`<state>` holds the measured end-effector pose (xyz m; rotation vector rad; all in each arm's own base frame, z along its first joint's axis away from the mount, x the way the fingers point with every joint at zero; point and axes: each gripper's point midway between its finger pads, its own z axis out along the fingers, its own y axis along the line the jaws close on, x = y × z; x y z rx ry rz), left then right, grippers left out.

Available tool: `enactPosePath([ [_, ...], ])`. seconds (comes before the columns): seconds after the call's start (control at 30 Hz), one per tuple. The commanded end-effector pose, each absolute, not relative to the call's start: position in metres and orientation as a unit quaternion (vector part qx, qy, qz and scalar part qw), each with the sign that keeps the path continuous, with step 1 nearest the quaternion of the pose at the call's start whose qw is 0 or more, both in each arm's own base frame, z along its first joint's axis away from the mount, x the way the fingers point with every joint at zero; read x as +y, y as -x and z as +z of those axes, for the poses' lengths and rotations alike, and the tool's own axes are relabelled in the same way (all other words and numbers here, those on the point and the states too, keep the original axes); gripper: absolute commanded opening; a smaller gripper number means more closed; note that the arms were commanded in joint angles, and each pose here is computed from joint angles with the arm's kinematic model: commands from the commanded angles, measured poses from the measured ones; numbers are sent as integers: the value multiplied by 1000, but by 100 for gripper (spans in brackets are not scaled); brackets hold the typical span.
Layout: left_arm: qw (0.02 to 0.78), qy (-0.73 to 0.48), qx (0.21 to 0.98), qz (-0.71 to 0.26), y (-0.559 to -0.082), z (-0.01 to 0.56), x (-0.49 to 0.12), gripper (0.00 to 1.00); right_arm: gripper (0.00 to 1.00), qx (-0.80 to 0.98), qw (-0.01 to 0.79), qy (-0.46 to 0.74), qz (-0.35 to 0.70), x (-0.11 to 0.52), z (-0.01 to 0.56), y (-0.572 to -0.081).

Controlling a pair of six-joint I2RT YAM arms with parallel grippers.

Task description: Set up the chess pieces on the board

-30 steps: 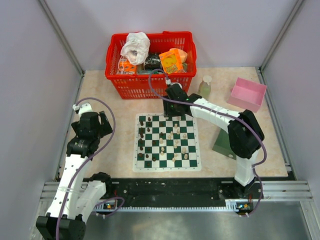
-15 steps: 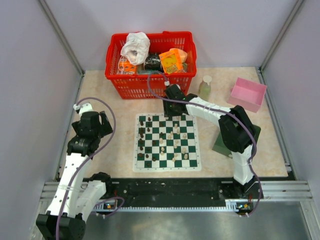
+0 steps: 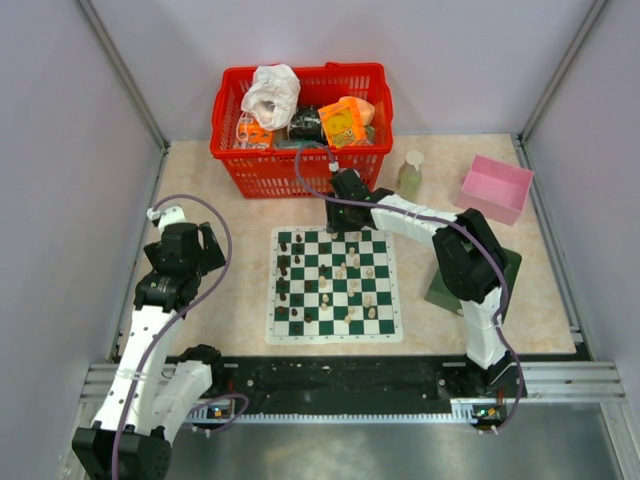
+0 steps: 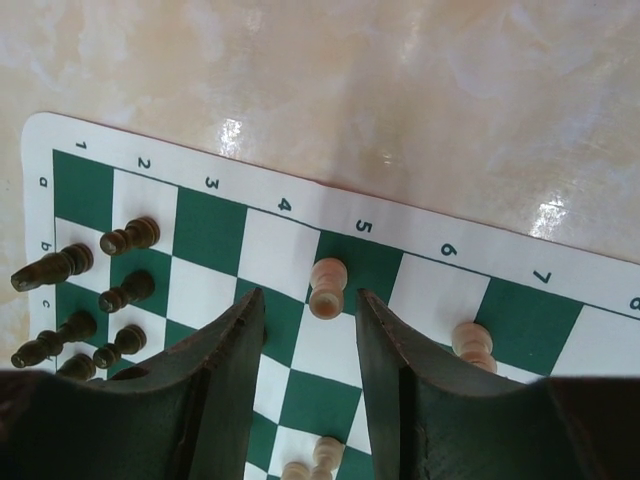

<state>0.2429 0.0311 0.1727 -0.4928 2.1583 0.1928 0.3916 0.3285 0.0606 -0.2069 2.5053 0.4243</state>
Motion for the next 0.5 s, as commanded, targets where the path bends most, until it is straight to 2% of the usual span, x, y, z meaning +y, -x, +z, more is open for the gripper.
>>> enactPosePath([
  [0.0, 458, 199, 863, 79, -249, 180, 32, 97, 42, 931, 314, 64, 177, 337, 70, -407],
  [0.47, 457, 198, 863, 78, -250, 179, 32, 97, 38, 934, 313, 65, 161, 332, 59, -411],
])
